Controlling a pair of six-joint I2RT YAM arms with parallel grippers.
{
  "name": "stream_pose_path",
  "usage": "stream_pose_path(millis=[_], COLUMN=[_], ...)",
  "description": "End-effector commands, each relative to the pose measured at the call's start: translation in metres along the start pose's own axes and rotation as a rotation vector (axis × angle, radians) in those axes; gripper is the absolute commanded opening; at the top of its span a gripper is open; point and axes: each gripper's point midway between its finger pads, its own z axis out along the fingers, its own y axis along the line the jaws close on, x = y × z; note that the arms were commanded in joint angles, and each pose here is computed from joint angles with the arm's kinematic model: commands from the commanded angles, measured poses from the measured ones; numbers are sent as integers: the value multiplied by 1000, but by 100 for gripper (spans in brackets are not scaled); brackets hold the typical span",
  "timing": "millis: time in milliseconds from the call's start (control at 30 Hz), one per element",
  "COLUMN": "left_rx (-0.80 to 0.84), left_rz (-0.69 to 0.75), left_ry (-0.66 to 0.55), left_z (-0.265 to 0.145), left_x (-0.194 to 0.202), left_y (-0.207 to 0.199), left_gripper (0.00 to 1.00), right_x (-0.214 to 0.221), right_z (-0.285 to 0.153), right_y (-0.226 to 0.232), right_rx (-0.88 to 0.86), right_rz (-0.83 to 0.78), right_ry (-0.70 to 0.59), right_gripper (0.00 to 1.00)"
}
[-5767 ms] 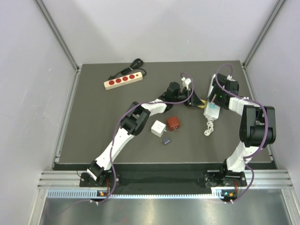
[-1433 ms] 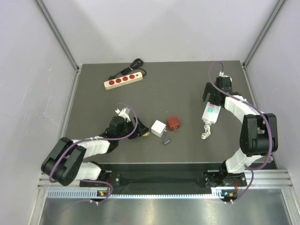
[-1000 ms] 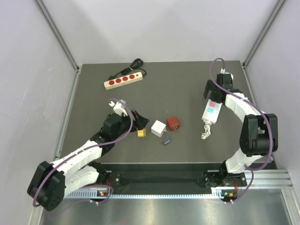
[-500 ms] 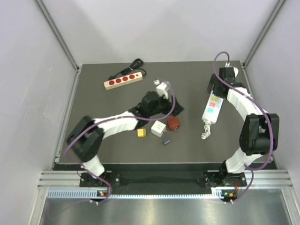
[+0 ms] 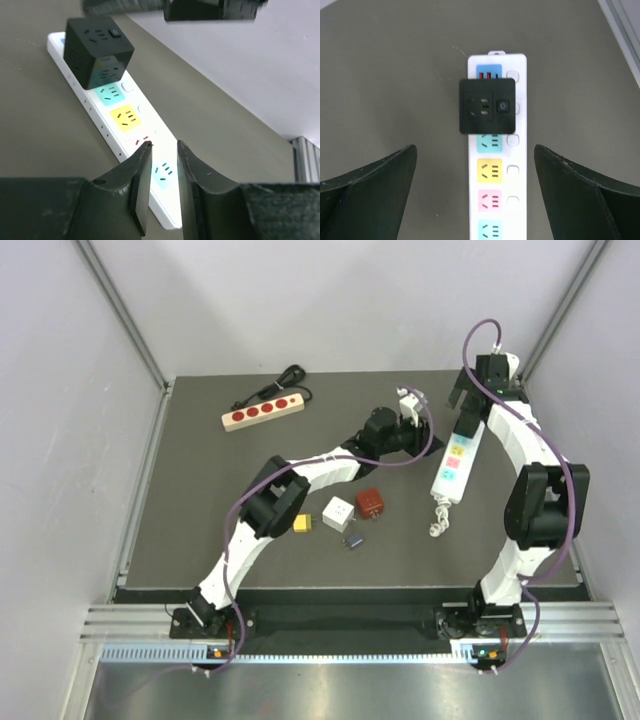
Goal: Pull the plug off the socket
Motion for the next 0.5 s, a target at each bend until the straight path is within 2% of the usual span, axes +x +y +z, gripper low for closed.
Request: stream_pose_path(millis=[0, 133, 300, 367, 467], left_rx=[112, 140, 197, 193, 160], left_rz=[32, -8, -22, -27, -62], left_ry=[-41, -37, -9, 0, 21], left_z=[19, 30, 45, 52, 63], left_x=[-9, 9, 37, 50, 68], left_y=[-19, -17, -37, -37, -33], left_gripper=[32, 30, 34, 34, 26], right_x=[-29, -37, -28, -27, -14], right_z=[2, 10, 31, 42, 57], right_y=[4, 8, 4, -11, -12], right_rx=[6, 9, 58, 84, 91], right_rz=[6, 8, 10, 28, 14], right_ry=[-50, -60, -37, -27, -2], right_gripper=[100, 100, 100, 100, 100])
